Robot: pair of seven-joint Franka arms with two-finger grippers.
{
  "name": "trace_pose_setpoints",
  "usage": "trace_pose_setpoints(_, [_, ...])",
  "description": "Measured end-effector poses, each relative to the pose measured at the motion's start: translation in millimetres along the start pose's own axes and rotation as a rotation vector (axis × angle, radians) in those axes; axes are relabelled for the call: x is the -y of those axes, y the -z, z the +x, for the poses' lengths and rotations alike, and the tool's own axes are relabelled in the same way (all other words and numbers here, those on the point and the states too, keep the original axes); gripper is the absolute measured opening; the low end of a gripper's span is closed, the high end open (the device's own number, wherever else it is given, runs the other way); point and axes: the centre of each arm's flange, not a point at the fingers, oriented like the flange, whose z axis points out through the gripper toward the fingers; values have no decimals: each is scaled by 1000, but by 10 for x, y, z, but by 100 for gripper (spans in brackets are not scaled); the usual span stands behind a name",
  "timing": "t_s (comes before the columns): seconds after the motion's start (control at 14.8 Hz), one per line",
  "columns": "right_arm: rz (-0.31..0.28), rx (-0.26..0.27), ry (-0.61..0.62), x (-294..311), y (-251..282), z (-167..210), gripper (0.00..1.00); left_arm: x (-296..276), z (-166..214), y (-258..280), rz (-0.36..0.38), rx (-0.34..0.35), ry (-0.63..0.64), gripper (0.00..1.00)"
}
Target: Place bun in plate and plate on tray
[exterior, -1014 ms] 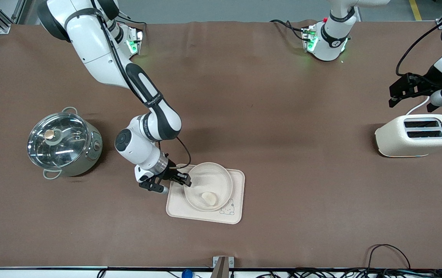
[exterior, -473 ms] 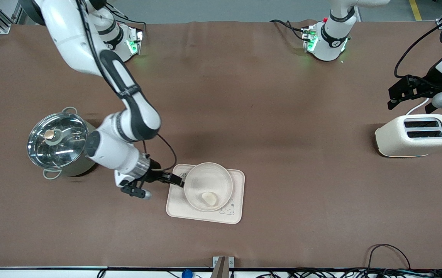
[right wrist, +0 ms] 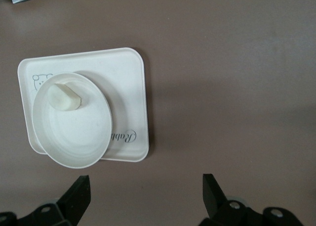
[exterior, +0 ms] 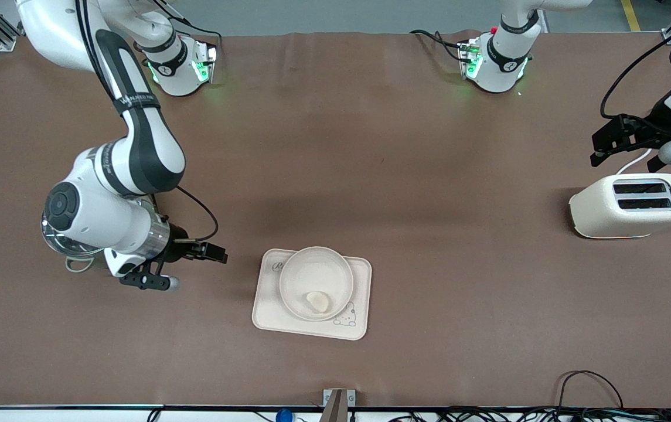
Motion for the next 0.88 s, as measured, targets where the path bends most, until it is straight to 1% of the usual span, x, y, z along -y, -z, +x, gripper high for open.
trace_pose_setpoints(0.07, [-35, 6, 21, -61, 126, -22, 100, 9, 0, 1, 0, 0, 1, 100])
trace_pose_setpoints(0.2, [-147, 16, 89, -227, 448, -89, 100, 12, 0, 1, 0, 0, 2, 100])
trace_pose_setpoints(0.27, [-190, 29, 108, -286, 601, -146, 100, 12, 0, 0, 0, 0, 2, 100])
trace_pose_setpoints(0.34, [-216, 35, 117, -330, 757, -198, 100, 12, 0, 0, 0, 0, 2, 100])
trace_pose_setpoints(0.41, [-236, 27, 124, -394, 939, -231, 100, 13, 0, -1, 0, 0, 2, 100])
trace_pose_setpoints(0.54, [-284, -9, 131, -626, 1345, -263, 100, 14, 0, -1, 0, 1, 2, 100])
trace_pose_setpoints(0.68, [-302, -35, 93, -961, 1744, -299, 100, 15, 0, -2, 0, 1, 2, 100])
trace_pose_setpoints(0.88, [-291, -81, 68, -1391, 2367, -453, 100, 16, 1, -2, 0, 1, 2, 100])
